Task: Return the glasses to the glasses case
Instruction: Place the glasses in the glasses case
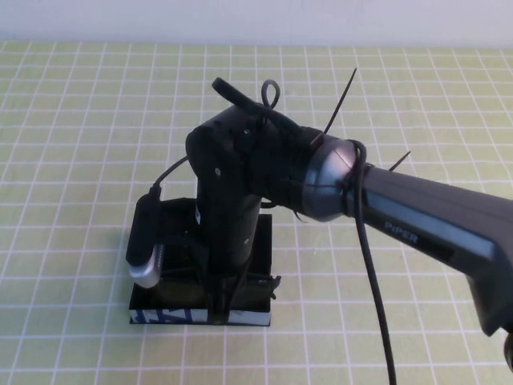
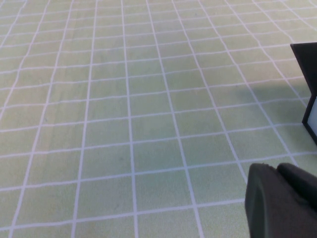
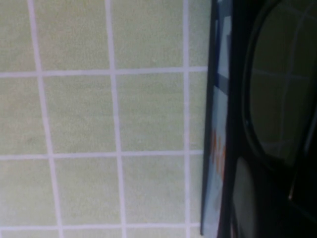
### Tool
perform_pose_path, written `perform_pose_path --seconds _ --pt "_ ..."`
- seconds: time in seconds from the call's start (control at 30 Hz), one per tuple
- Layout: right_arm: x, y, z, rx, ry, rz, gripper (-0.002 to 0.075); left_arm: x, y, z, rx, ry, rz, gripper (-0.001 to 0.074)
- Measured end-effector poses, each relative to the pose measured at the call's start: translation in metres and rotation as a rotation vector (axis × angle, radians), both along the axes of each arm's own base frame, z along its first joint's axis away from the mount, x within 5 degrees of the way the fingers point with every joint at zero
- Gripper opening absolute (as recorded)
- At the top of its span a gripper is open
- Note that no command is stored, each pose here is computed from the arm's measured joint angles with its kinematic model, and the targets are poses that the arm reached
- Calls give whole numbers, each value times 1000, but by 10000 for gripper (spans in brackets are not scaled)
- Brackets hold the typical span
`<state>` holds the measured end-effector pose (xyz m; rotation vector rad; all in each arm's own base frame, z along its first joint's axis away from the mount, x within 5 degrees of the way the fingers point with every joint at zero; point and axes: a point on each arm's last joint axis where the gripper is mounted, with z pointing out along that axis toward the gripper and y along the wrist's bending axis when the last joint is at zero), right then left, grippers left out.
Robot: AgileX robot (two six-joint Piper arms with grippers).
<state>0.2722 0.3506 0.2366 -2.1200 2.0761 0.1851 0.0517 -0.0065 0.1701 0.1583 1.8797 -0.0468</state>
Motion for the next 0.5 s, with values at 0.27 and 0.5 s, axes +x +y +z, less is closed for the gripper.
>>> perform_pose_path --seconds 0.27,0.5 --pt "0 9 0 4 -21 18 60 0 0 0 0 0 0 -4" --pt "2 12 -4 -4 -26 22 59 0 0 0 0 0 0 -4"
